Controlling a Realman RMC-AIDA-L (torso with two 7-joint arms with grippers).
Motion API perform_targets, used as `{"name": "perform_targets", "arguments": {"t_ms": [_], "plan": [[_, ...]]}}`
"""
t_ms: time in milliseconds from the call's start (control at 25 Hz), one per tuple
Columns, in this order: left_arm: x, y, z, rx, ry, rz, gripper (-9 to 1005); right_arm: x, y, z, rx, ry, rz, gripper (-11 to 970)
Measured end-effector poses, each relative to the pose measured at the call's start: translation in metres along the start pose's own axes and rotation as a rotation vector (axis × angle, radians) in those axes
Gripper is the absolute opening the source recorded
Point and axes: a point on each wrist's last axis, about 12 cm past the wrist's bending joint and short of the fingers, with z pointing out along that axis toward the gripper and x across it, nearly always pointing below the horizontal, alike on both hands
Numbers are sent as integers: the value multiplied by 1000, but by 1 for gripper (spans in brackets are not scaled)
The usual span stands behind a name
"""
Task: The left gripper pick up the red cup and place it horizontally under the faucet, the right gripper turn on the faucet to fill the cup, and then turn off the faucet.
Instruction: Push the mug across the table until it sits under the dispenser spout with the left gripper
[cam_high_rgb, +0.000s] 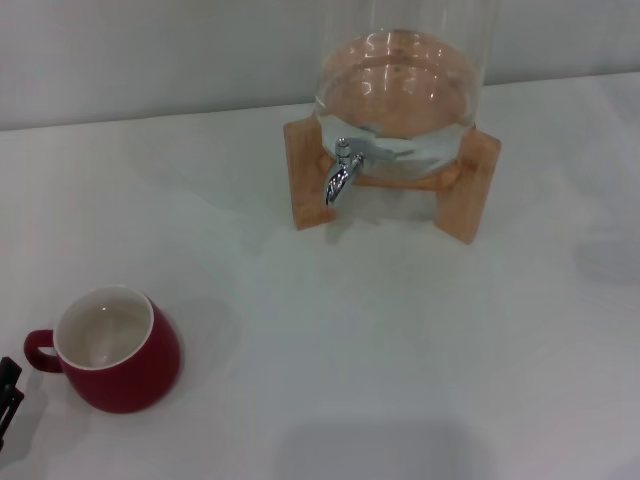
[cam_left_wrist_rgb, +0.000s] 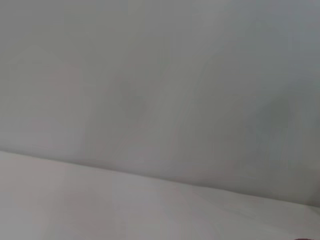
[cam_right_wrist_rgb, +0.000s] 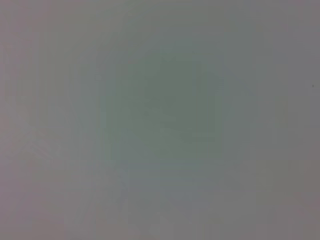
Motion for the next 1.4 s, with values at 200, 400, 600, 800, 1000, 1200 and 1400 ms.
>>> {"name": "perform_targets", "arguments": {"t_ms": [200,400,600,800,1000,1200,1400], "plan": [[2,-1,0,-2,10,-6,757,0,1,2,-3,-3,-3,630],[4,-4,2,18,25,4,757,0,2,2,-2,-3,-8,630],[4,-5,3,44,35,43,757,0,1,1,6,-11,-2,631],[2,-4,2,55,34,61,757,1,1,1,6,-11,-3,631],[1,-1,0,53,30,71,758,1,1,1,6,-11,-4,631],[-2,2,3,55,24,91,757,1,2,1,5,-11,-8,631],[-6,6,7,60,22,117,757,1,2,1,11,-23,-2,631]]}}
